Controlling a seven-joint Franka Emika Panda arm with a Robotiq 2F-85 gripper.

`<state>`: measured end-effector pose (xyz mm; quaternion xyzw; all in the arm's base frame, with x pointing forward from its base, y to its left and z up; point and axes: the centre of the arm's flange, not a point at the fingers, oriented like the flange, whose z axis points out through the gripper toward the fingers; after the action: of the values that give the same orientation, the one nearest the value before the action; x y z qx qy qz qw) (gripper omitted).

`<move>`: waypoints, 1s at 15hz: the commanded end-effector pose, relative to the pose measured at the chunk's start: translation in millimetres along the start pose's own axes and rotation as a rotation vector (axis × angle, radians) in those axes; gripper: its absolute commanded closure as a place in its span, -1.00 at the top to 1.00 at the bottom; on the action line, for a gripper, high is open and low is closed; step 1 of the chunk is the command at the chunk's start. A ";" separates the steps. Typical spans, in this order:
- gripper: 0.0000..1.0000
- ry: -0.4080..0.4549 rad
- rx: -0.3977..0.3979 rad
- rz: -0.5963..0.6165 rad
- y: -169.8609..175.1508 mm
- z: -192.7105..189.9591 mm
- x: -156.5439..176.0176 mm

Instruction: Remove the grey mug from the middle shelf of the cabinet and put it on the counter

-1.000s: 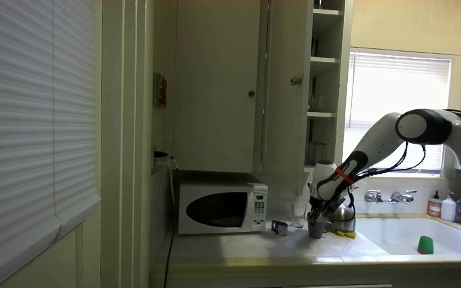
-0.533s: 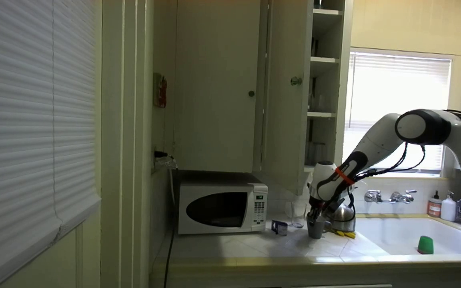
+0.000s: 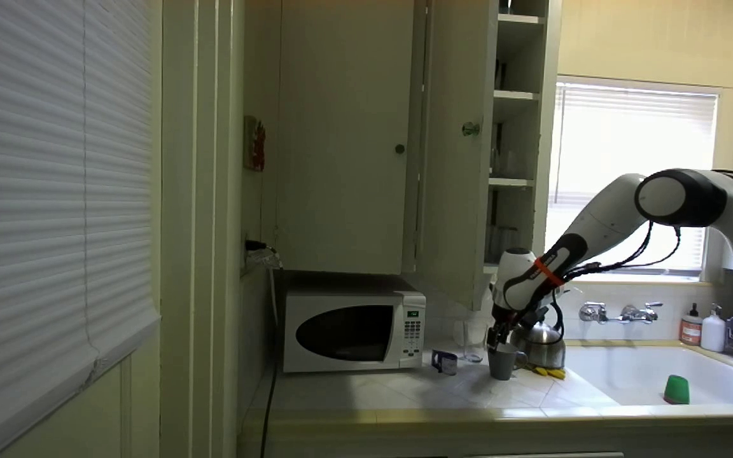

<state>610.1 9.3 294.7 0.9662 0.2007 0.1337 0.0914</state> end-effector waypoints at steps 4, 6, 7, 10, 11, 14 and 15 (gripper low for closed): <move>1.00 -0.121 0.108 0.235 -8.5 -97.4 -33.7; 1.00 -0.112 0.079 0.339 -4.9 -129.1 -44.2; 1.00 -0.099 0.061 0.388 1.8 -144.2 -50.4; 1.00 -0.034 -0.001 0.530 21.5 -190.2 -71.6; 1.00 -0.011 -0.013 0.582 29.1 -198.0 -76.3; 1.00 0.006 0.007 0.547 38.8 -195.6 -59.8; 1.00 0.009 0.005 0.556 39.2 -198.2 -63.2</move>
<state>509.9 -27.8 477.6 0.9838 -0.0718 0.1574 0.0479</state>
